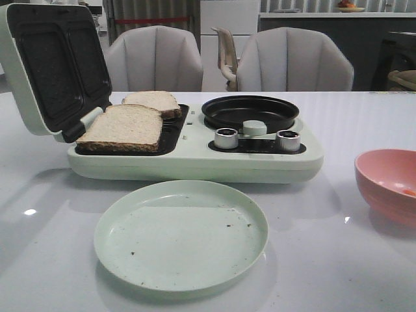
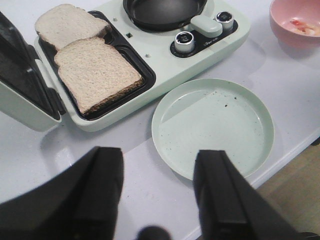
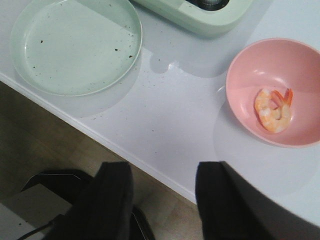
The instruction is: Make breakfast with bread and shrimp
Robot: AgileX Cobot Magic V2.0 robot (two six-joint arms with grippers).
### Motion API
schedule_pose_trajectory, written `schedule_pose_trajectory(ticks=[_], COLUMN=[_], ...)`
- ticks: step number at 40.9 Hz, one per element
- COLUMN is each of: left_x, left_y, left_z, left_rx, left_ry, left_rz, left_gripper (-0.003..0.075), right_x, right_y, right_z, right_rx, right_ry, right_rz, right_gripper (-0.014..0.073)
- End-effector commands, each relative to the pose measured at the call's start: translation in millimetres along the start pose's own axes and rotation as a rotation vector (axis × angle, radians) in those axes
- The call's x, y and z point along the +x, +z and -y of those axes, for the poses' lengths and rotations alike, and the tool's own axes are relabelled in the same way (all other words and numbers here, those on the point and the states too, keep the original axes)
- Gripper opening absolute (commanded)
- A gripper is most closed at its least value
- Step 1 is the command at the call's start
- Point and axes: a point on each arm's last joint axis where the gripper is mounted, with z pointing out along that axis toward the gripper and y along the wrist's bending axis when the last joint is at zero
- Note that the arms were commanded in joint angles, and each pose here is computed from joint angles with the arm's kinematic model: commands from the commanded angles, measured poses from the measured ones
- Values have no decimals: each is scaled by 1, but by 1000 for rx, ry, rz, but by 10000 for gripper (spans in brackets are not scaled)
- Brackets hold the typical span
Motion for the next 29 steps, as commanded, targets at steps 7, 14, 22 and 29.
schedule_pose_trajectory(ticks=[7,14,22,29], left_x=[-14,-28,-48,-57], left_y=[-2,8,32,58], left_z=[2,-1,-10,-44], left_rx=[12,-61,-222,-360], left_ry=[4,12,72,-29], left_rz=[54,-128,-357,-451], left_gripper=[91,99,100,106], right_x=[-11,-11,-11,-11], right_y=[-6,-6,-6,-6], right_z=[1,1,1,1], right_rx=[7,7,7,7], right_ry=[2,2,2,2], right_rz=[86,86,86,86], right_gripper=[422,422,422,422])
